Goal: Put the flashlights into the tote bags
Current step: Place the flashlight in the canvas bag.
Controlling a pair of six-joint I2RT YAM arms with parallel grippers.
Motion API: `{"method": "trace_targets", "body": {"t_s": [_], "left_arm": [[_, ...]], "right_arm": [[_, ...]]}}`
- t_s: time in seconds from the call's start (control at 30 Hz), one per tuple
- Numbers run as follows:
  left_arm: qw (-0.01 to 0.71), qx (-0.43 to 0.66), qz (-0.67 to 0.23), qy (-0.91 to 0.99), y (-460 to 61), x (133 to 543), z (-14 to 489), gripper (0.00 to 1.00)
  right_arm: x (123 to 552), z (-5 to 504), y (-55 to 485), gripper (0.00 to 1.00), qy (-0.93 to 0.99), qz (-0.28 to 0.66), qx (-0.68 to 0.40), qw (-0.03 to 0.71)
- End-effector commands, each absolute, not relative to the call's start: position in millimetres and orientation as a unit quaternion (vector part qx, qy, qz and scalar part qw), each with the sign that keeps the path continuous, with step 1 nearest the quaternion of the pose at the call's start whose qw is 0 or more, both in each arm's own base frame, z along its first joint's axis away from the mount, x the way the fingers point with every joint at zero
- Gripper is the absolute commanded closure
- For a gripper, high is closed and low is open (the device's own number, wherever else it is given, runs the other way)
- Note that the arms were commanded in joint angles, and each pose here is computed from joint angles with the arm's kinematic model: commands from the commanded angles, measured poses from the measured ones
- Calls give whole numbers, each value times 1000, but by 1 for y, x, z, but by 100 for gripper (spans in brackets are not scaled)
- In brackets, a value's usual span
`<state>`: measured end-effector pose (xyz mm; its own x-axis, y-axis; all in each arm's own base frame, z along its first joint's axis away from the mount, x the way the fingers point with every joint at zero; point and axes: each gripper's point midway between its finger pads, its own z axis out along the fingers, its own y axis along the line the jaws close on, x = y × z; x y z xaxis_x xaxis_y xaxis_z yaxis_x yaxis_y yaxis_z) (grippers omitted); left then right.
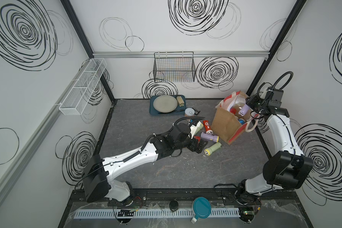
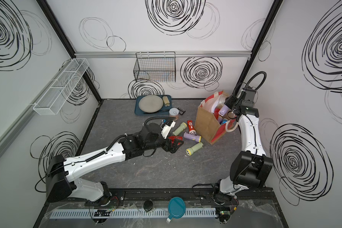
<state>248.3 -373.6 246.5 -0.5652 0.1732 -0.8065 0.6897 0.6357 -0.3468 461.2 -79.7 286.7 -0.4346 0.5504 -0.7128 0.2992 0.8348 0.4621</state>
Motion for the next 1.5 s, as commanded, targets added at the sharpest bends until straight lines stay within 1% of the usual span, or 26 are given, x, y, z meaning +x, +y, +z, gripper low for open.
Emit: {"method": "trace_targets", "body": {"t_s": [0.0,0.37,0.6,0.7,0.77,0.83,0.93,0.97,1.03,1.27,1.47], "left_arm": [[406,264,-340,807,-379,252,262,1],[397,268,-334,812,-378,249,253,1],[386,275,-329,817,-381,246,239,0],[380,280,-326,819,-384,244,232,0],[377,282,-325,820,-387,244,229,0],[375,285,-325,820,-390,243,225,0],[370,292,-324,820,-395,241,219,0],[368,296,-322,820,-397,240,217,0],[363,303,-320,821,-401,239,212,1],[343,330,-311,823,-413,233,187,4],[318,353,-308,824,-426,231,157,5]], "right_arm": [[473,289,-87,100,833,113,243,484],[481,209,-75,100,874,92,233,416],[483,186,-69,99,885,77,232,395],[483,188,-68,87,886,73,231,396],[482,193,-69,76,884,65,230,402],[482,201,-70,63,882,57,226,411],[482,215,-69,40,877,48,220,424],[481,221,-67,34,876,45,216,429],[482,233,-64,26,873,42,209,438],[474,276,-54,6,863,29,192,466],[456,316,-34,1,855,22,172,489]]}}
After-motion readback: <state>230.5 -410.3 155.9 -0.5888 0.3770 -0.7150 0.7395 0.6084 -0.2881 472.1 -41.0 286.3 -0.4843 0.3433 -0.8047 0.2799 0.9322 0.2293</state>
